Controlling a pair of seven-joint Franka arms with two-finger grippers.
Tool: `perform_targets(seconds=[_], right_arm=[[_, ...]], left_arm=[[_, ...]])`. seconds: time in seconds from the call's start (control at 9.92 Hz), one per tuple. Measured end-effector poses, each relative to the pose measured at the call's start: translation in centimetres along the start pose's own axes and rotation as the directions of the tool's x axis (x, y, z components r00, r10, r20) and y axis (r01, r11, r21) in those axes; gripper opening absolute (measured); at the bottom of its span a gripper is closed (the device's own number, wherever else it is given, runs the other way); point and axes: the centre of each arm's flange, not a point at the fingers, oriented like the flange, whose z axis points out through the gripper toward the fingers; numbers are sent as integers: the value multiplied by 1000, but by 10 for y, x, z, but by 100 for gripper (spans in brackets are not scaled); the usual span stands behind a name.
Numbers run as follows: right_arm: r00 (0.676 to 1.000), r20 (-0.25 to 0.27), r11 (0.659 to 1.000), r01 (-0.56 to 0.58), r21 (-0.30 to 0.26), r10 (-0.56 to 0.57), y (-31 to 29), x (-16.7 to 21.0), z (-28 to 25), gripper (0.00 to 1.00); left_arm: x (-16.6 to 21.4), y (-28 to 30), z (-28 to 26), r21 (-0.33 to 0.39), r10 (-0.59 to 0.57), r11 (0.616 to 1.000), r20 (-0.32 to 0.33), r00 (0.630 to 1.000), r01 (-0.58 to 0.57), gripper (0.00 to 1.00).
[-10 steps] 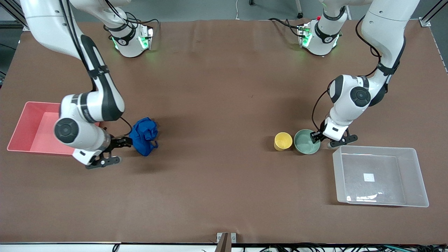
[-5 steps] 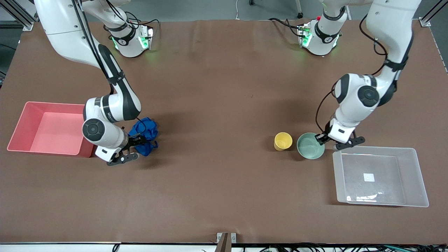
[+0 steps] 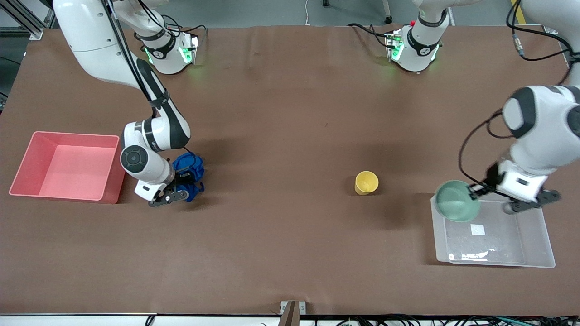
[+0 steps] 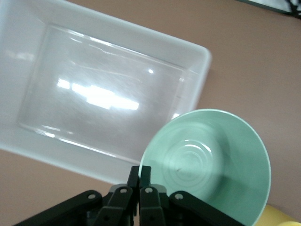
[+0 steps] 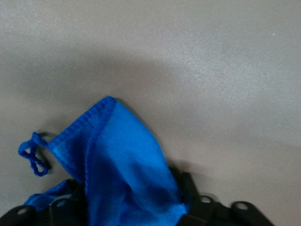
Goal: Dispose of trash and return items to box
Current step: 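Lower the bowl into the clear bin while the right gripper carries the cloth, then drop the cloth into the pink bin while the left gripper reaches the cup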
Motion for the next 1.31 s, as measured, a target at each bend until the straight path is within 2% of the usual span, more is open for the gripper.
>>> perform_targets(seconds=[0.2, 0.4, 0.5, 0.71, 0.81, 1.11, 1.21, 1.31], right_arm=[[1000, -4, 1000, -12, -12, 12, 11, 0, -4, 39], [1000, 2, 1000, -15, -12, 15, 12, 0, -11, 11], [1000, 19, 1000, -10, -6, 10, 5, 0, -24, 5], [999, 46, 1000, -20, 2, 20, 8, -5, -85, 5], [998, 52, 999, -35, 7, 34, 19, -13, -121, 5], [997, 62, 998, -56, 37, 54, 106, -57, -203, 5], [996, 68, 997, -61, 51, 58, 145, -76, -219, 5], [996, 66, 996, -72, 61, 68, 187, -94, -229, 5]], left_arm=[[30, -52, 40, -1, 62, 998, 22, 998, -62, 2], [43, -82, 91, -10, 92, 996, 67, 993, -91, 2], [42, -87, 113, -15, 94, 996, 91, 991, -93, 3], [39, -88, 144, -22, 91, 996, 108, 990, -89, 6], [39, -93, 154, -22, 83, 996, 99, 992, -81, 14], [44, -94, 149, -25, 59, 998, 78, 995, -57, 57], [47, -85, 129, -29, 50, 998, 83, 995, -47, 70], [46, -66, 99, -33, 29, 999, 115, 993, -26, 83]])
